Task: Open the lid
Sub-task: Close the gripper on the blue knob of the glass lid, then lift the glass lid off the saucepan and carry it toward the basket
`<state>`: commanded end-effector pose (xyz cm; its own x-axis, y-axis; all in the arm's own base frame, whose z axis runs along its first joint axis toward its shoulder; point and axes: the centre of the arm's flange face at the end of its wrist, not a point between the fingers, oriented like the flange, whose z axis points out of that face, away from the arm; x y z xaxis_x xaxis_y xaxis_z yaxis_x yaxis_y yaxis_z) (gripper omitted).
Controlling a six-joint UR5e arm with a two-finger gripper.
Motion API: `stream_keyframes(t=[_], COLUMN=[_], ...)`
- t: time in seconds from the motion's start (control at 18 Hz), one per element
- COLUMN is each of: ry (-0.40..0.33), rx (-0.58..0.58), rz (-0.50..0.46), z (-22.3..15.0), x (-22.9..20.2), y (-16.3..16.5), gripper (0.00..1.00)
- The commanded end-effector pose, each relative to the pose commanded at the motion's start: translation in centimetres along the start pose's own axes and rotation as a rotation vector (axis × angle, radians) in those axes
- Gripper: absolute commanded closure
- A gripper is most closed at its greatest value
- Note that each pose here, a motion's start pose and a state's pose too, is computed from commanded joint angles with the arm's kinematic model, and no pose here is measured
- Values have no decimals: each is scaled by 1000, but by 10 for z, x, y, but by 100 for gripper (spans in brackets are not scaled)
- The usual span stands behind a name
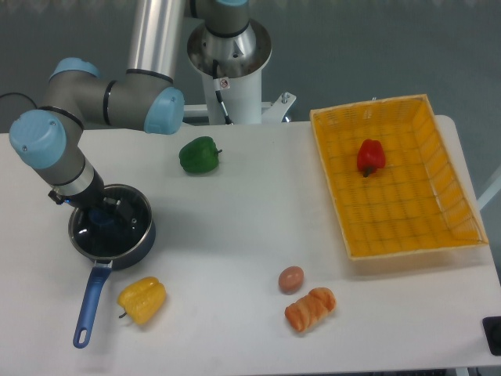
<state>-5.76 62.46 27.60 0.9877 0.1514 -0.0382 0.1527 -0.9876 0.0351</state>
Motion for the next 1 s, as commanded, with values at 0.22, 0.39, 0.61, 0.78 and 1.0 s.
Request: stream_keyframes(t=[0.22,0.39,0.61,0.78,1.0], ry=[0,-1,0,0,-2], rx=[3,5,9,11,21], rz=[1,3,6,6,1], z=[-1,-3,-6,-8,-18], x=[1,0,0,0,-4], y=[-1,0,0,1,4], gripper=[36,42,46,48,48])
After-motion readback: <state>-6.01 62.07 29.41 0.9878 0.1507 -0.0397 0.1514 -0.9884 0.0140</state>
